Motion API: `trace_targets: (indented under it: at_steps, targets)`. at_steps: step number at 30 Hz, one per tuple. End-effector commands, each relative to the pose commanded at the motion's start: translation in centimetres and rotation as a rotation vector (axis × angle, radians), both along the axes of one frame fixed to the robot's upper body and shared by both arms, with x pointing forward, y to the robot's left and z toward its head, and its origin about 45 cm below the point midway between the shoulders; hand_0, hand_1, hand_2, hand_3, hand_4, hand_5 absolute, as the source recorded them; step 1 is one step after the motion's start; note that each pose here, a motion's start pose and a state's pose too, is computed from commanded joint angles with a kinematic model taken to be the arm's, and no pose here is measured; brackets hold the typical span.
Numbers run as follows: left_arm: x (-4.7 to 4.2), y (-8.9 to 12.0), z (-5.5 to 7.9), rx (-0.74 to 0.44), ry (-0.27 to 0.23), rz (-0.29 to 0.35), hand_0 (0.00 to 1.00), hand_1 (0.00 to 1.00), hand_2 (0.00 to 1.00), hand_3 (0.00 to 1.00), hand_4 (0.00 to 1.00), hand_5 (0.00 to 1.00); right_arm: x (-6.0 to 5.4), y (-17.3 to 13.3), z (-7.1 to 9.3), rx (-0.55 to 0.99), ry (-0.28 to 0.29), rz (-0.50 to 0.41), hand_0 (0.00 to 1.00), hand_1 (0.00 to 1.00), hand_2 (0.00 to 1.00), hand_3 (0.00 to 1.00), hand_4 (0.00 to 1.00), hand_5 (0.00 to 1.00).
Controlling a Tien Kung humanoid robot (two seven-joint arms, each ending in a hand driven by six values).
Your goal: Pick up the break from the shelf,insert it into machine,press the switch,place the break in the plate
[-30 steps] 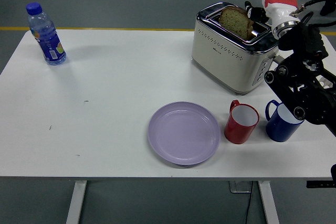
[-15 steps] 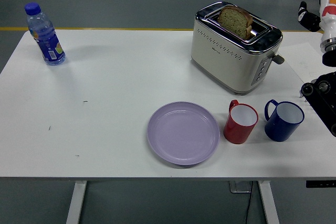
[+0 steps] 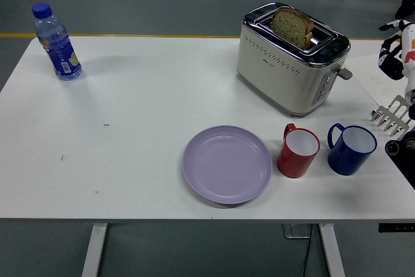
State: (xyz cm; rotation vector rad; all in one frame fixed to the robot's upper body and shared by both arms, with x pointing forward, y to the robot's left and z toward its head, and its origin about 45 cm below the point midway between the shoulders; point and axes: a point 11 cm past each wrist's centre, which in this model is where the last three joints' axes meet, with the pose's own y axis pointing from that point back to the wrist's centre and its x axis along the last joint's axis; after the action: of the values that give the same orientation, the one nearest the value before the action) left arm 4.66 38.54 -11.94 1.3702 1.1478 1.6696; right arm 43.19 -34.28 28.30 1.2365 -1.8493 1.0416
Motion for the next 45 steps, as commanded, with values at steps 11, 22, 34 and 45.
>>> trace_targets:
  at_steps: [11,22,34,45]
  targets:
    - [-0.08,0.0,0.0,0.0,0.002,-0.001,0.677,0.647,0.701,0.651,0.476,0.937,-0.6,0.6,-3.3,-0.047,0.102,0.019,0.32,0.29,0.385,0.6,0.315,0.002]
    - [-0.31,-0.1,-0.1,-0.001,0.011,-0.007,0.676,0.647,0.7,0.652,0.475,0.939,-0.5,1.7,-4.5,-0.056,0.132,0.044,0.308,0.279,0.378,0.591,0.335,0.002]
    - [-0.2,-0.1,0.0,-0.002,0.008,-0.008,0.676,0.649,0.7,0.653,0.473,0.94,-0.3,2.1,-5.1,-0.053,0.145,0.045,0.304,0.277,0.372,0.586,0.291,0.002]
    - [-0.01,-0.1,0.0,-0.002,0.004,-0.005,0.676,0.648,0.7,0.654,0.471,0.941,-0.4,2.9,-5.8,-0.051,0.161,0.058,0.302,0.275,0.371,0.58,0.287,0.002]
